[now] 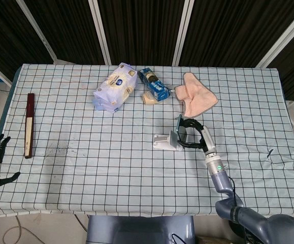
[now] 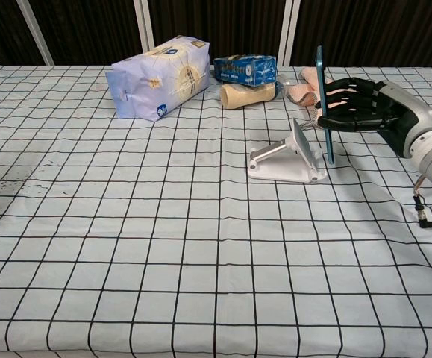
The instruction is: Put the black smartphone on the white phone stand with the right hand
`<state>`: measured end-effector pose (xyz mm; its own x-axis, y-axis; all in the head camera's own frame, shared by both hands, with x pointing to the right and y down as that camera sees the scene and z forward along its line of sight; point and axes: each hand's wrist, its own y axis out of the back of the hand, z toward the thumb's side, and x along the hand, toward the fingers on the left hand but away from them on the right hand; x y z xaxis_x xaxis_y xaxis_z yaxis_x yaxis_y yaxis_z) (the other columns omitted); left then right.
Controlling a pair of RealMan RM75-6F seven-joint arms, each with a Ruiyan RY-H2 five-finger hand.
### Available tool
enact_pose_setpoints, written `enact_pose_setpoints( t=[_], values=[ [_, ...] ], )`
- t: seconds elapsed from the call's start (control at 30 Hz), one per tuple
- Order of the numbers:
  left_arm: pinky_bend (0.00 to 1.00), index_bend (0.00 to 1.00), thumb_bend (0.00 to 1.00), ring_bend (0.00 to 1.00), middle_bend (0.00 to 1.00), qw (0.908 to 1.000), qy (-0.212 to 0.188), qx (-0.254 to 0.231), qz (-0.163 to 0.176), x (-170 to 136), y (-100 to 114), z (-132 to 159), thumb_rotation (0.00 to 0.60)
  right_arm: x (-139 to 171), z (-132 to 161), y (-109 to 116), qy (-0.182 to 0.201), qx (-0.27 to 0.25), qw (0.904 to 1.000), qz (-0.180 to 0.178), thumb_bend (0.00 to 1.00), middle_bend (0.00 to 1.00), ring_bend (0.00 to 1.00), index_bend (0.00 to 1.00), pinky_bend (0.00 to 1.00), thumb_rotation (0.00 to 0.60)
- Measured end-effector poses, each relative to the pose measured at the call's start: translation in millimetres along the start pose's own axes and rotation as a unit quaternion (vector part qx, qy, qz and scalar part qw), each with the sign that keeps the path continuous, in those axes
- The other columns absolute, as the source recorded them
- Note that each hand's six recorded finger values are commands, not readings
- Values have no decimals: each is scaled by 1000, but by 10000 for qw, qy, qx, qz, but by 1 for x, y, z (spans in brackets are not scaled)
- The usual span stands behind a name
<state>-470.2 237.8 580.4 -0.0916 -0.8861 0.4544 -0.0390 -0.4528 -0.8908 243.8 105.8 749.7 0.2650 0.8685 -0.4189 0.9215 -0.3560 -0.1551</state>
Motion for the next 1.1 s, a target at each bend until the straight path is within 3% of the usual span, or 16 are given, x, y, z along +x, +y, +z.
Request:
enact_pose_setpoints(
  t=[0.3,1.1],
  values=[
    [0,0,0,0,0,10000,28,-20,-16,0,0,-1,600,-6,3,-15,118,-110,9999,62,1000,403,307,520,162,600],
    [0,0,0,0,0,9999,66,-84,-27,1,0,-3,600,-4,-9,-24,44,-63,10000,-3,1000,389,292,499,162,600]
  ],
)
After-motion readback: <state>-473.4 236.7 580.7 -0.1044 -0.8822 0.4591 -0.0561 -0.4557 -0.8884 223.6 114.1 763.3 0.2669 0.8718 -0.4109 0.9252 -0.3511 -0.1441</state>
